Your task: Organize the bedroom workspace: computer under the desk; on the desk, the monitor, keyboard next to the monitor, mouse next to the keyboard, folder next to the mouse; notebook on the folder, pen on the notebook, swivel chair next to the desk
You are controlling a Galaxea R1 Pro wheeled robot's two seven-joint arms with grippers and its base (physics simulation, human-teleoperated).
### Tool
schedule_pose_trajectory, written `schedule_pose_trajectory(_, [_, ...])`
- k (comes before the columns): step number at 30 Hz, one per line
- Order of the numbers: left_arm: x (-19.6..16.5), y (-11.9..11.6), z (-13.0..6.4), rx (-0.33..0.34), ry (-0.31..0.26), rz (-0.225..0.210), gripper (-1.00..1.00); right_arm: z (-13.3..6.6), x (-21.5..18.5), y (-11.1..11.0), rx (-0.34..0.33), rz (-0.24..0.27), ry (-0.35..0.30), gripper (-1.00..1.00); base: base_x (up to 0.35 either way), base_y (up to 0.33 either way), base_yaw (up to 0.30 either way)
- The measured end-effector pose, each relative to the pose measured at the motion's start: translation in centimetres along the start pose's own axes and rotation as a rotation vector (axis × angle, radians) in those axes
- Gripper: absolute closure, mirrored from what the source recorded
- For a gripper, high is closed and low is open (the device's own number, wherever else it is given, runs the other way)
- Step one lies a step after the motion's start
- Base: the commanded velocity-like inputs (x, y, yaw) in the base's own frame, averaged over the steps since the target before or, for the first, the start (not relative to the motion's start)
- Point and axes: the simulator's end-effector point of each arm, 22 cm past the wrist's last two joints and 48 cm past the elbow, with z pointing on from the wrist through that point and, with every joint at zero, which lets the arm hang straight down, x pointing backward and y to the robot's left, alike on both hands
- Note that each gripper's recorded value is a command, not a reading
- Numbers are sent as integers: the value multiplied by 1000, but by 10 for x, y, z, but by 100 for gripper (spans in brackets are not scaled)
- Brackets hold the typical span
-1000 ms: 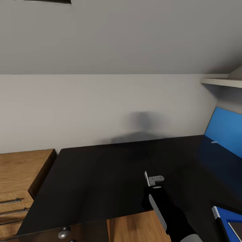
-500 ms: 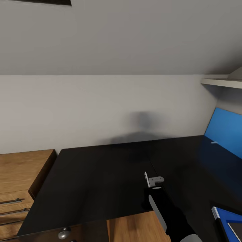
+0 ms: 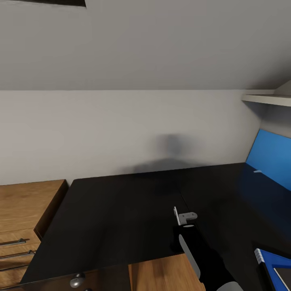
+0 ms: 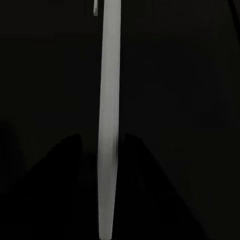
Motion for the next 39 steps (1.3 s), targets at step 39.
schedule_pose_trajectory(39, [2, -3, -1, 5, 5, -1, -100, -1, 4, -2, 2, -5, 24, 100, 0, 0, 0])
